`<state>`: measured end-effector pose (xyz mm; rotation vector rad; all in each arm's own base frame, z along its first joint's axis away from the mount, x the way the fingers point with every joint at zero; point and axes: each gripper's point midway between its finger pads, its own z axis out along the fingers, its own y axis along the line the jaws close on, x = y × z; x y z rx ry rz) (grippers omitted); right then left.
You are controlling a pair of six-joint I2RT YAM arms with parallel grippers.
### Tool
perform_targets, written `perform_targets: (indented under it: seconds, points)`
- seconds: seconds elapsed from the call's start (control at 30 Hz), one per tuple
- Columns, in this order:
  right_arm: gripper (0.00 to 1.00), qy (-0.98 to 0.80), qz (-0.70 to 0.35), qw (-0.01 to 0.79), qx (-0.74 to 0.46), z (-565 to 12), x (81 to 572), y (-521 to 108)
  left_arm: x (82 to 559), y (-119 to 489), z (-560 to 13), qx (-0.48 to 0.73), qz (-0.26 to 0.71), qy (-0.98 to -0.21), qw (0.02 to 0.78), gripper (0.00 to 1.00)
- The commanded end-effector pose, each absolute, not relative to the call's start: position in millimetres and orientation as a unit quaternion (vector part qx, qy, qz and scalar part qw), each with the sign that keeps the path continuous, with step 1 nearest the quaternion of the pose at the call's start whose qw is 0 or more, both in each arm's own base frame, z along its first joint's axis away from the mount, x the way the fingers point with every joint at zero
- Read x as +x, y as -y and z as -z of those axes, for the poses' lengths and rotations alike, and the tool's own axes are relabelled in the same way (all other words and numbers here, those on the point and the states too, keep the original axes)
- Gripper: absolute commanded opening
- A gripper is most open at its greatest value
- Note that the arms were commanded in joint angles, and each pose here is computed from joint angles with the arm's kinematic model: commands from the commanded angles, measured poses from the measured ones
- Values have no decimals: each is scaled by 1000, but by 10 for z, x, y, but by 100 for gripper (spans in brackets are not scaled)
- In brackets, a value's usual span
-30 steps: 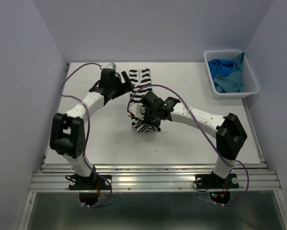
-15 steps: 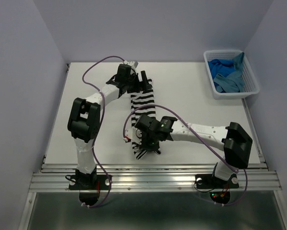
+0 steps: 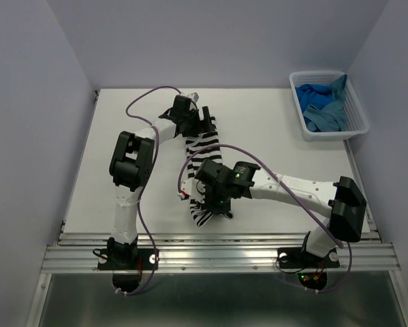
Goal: Fold and stack the tank tops
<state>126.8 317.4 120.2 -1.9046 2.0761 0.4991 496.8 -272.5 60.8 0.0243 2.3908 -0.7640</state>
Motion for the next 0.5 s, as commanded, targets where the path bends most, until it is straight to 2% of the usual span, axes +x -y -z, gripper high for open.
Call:
perform_targets:
  seconds: [0.0, 0.17, 0.47]
  points:
    - [11, -699, -161, 174, -675, -1448, 1381, -3234, 5059, 2767, -689, 14, 288, -903, 319, 99]
    - [8, -692, -98, 221, -680, -1565, 1702, -3271, 4992, 2744, -449, 14, 278, -913, 297, 99]
    - [7, -675, -64, 265, -685, -1745, 2302, -3352, 4919, 2711, -303, 14, 267, -922, 281, 99]
